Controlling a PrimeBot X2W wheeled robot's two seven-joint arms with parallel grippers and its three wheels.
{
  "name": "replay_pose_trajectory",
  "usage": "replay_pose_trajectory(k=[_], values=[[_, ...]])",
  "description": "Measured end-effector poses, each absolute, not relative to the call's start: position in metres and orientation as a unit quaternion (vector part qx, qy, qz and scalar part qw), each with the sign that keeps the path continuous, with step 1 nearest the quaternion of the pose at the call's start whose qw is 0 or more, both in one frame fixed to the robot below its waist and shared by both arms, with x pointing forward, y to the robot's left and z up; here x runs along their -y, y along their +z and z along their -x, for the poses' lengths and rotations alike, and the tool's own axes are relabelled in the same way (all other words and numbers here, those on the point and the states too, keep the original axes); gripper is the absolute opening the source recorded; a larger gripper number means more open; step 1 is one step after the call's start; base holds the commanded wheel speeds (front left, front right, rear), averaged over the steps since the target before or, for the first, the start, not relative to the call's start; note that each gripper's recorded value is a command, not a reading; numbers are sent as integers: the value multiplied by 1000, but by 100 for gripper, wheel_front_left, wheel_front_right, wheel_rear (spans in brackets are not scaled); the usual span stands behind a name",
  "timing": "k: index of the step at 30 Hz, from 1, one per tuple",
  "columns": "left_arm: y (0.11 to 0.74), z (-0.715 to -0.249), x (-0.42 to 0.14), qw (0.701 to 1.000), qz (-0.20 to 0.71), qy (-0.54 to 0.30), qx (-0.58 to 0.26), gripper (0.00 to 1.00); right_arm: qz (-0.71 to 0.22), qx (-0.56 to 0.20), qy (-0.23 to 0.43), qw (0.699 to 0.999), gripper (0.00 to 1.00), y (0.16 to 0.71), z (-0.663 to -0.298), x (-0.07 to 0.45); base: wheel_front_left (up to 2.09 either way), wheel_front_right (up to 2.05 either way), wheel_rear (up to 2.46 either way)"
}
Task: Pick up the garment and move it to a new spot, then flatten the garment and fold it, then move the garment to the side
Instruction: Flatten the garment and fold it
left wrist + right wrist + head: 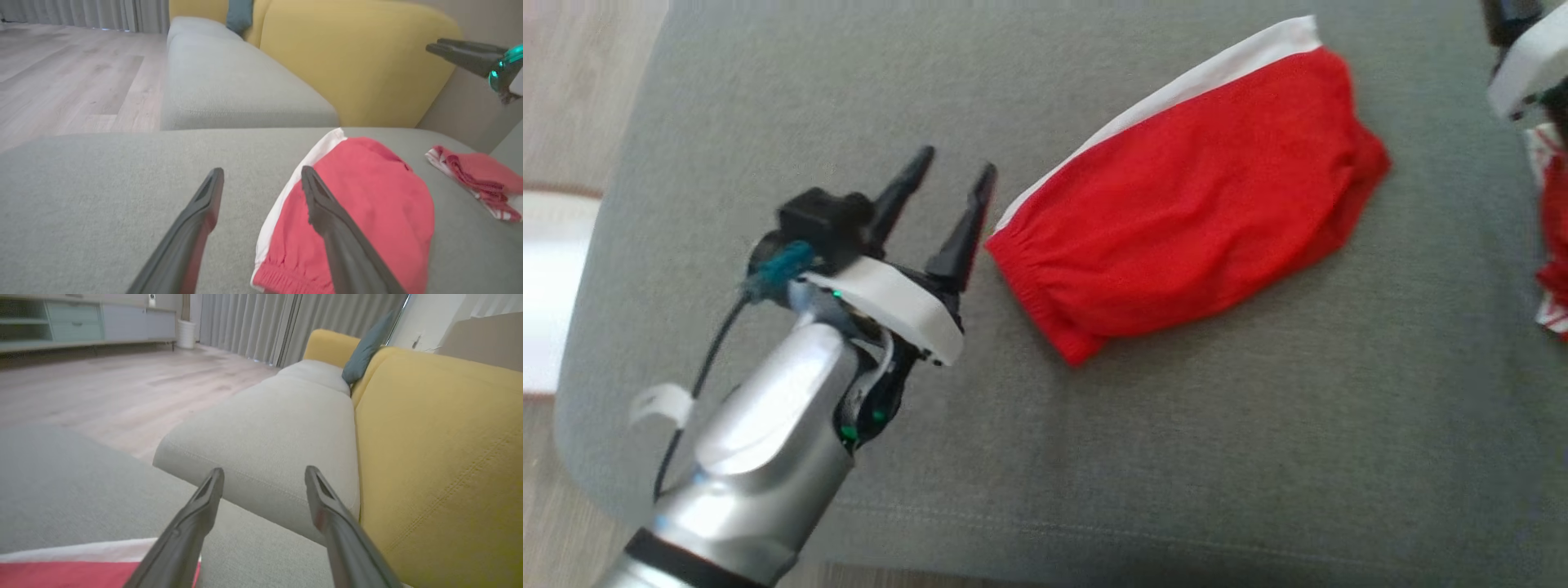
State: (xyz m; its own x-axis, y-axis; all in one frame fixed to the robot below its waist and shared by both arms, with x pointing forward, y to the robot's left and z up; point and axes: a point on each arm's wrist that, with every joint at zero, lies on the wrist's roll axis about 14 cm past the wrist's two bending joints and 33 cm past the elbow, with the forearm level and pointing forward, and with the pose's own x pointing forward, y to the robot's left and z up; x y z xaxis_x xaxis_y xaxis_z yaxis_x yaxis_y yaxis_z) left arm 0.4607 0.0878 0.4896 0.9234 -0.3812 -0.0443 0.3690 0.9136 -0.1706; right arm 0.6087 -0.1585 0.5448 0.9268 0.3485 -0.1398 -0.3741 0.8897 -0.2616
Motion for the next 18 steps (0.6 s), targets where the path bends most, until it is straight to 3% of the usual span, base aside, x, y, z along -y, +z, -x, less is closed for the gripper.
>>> replay_pose_trajectory(k=[11,18], values=[[566,-464,-100,976,150,-133,80,100,40,18,150,988,100,575,-554,179,0,0,0],[572,-450,-95,970,189,-114,102,100,20,59,115,991,100,574,-506,199,0,0,0]])
